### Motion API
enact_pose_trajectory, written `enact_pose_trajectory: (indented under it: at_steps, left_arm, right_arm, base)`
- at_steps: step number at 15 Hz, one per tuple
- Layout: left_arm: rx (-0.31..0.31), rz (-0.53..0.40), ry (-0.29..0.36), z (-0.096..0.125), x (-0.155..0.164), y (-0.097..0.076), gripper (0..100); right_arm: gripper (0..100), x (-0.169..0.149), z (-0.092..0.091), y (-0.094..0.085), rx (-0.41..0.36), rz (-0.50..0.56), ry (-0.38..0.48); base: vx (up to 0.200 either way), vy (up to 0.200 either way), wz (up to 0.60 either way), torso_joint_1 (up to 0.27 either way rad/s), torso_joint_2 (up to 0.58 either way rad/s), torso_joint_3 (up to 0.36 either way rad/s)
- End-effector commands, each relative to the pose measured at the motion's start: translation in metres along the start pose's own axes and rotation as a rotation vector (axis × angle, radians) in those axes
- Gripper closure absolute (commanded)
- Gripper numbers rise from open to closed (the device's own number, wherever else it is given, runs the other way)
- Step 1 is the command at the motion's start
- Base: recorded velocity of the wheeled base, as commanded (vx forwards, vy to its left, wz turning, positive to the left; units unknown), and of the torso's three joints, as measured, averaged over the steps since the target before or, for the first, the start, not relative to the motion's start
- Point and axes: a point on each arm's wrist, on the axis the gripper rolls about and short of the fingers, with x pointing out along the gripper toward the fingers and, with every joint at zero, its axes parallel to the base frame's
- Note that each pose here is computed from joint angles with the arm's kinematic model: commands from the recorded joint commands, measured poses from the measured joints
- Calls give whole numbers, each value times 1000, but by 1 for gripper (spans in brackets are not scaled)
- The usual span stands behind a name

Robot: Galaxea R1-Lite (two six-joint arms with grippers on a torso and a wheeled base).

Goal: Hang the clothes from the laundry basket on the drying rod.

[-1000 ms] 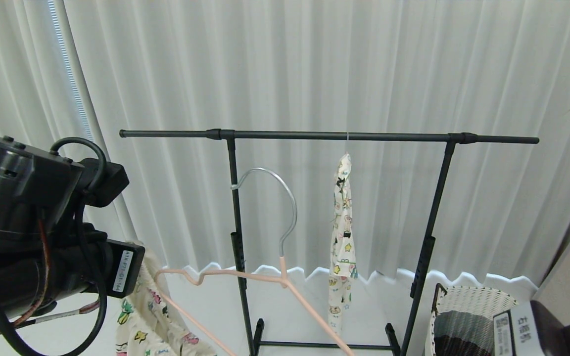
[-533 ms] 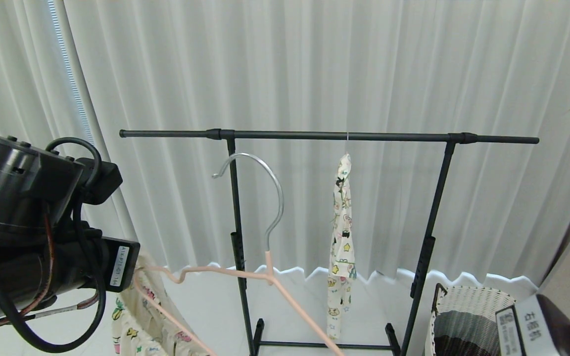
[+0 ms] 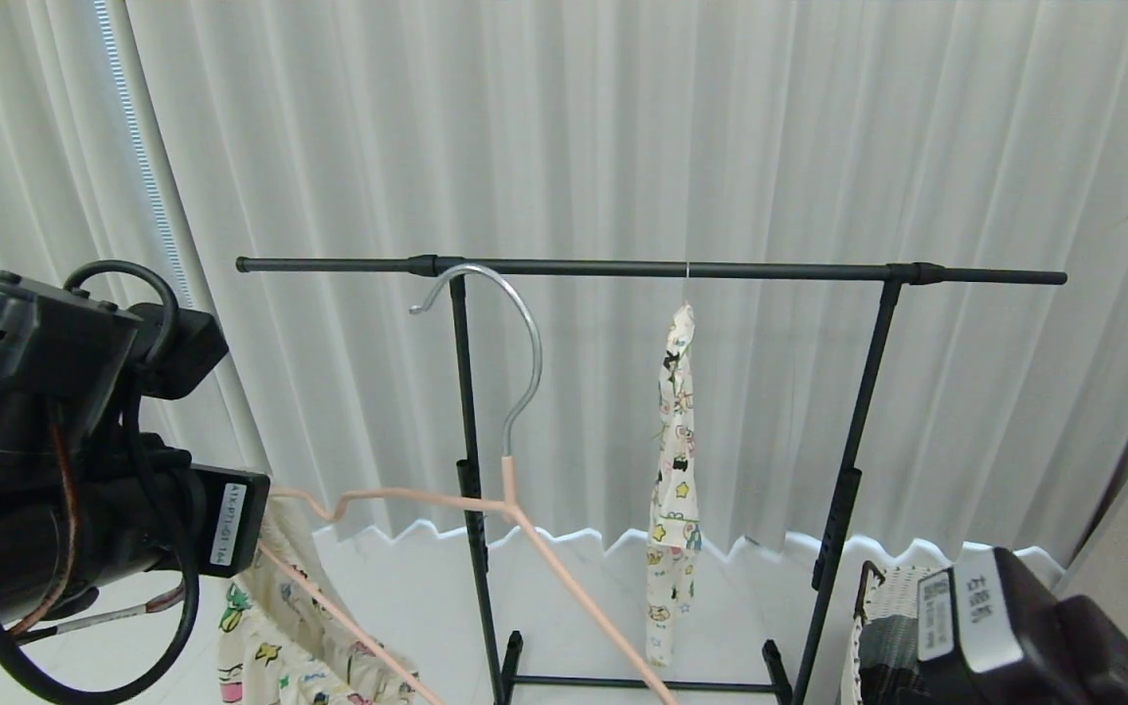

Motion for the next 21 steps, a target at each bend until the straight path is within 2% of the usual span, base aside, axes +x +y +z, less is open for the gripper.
enact_pose_trajectory:
  at_steps: [1,9,11,14,17,21]
  left_arm:
    - [-1,-14,-23,-1,-7,1,100]
    - [13,-78,-80,1,-23,-5,100]
    - [40,-148,-126,-2,-38,-10,100]
    - [69,-259,-197,-1,-60,-16,100]
    - [54,-415,-272,12,-84,-19,100]
    - [50,-472,-297,17,-92,-18,100]
  right_arm:
    - [100,17,-6,1,-6,-15,10]
    - [100,59,-13,4,0,-51,-1]
    - [100,72,-15,7,-1,-57,8]
    - [100,86,-19,1,3,-87,7]
    - [100,103,-18,4,15,-80,-36]
    - [100,114,-14,8,-3,-109,-68]
  base:
    - [0,0,0,0,0,0]
    - [0,0,0,0,0,0]
    - [0,0,0,0,0,0]
    - [0,0,0,0,0,0]
    - [0,0,0,0,0,0]
    - [0,0,0,0,0,0]
